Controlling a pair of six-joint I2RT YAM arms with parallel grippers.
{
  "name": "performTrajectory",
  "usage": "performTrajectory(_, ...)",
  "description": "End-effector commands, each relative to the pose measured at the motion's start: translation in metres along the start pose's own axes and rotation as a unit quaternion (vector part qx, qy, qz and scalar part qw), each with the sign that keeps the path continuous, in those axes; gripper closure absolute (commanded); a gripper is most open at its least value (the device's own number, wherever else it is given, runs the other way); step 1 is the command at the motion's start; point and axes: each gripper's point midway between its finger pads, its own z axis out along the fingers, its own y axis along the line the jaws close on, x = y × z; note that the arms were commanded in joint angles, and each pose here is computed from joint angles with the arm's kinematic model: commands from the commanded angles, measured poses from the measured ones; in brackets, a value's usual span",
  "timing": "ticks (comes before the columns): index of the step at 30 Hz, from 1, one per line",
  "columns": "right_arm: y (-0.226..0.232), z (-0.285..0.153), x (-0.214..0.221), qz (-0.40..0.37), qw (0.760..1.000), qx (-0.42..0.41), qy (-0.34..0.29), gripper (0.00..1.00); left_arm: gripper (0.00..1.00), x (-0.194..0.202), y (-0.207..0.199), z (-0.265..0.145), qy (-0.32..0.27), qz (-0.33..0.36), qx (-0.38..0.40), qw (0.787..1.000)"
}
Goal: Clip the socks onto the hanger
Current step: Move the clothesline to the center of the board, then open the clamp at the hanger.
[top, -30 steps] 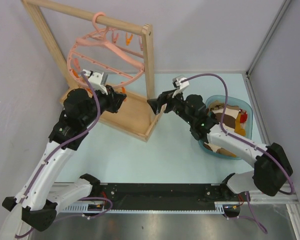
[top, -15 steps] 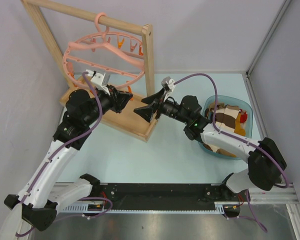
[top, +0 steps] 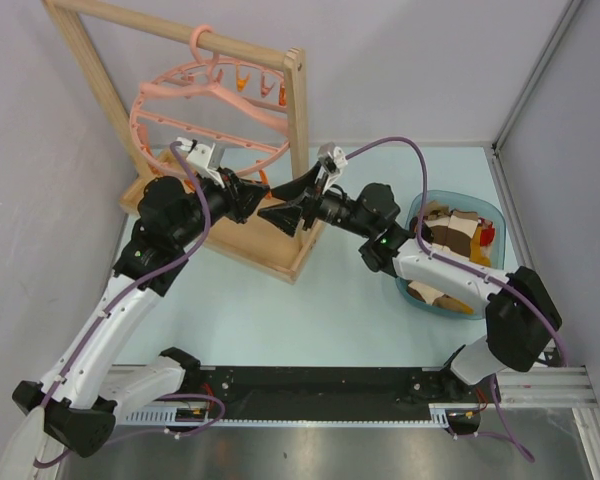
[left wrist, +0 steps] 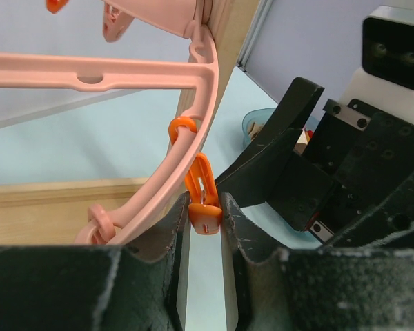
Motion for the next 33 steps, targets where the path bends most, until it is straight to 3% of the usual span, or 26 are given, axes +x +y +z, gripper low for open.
performTrajectory(1,0.007,0.011,-0.021,-0.009,0.999,-0.022,-0.03,0.29,0.95,0.002,-0.02,-0.003,0.006,-0.014,0.047,0.999)
performTrajectory(11,0.009,0.022,-0.023,-0.004,0.999,-0.041,-0.035,0.64,0.89,0.003,-0.014,-0.016,0.012,-0.031,0.016,0.999)
performTrajectory(16,0.012,0.026,-0.023,0.0,0.998,-0.05,-0.035,0.68,0.87,0.007,-0.009,-0.021,0.017,-0.036,-0.005,0.999)
performTrajectory(22,0.016,0.031,-0.021,0.003,0.998,-0.057,-0.037,0.85,0.8,0.009,-0.007,-0.026,0.02,-0.048,-0.014,0.999)
performTrajectory(26,0.017,0.036,-0.019,0.001,0.998,-0.057,-0.035,1.0,0.66,0.01,0.002,-0.03,0.026,-0.062,-0.048,0.997)
performTrajectory(28,0.016,0.039,-0.017,-0.001,0.998,-0.054,-0.034,1.0,0.6,0.009,0.005,-0.034,0.027,-0.069,-0.063,0.995)
performTrajectory(33,0.014,0.044,-0.01,-0.015,0.999,-0.039,-0.031,1.0,0.24,0.004,0.015,-0.049,0.022,-0.112,-0.116,0.987)
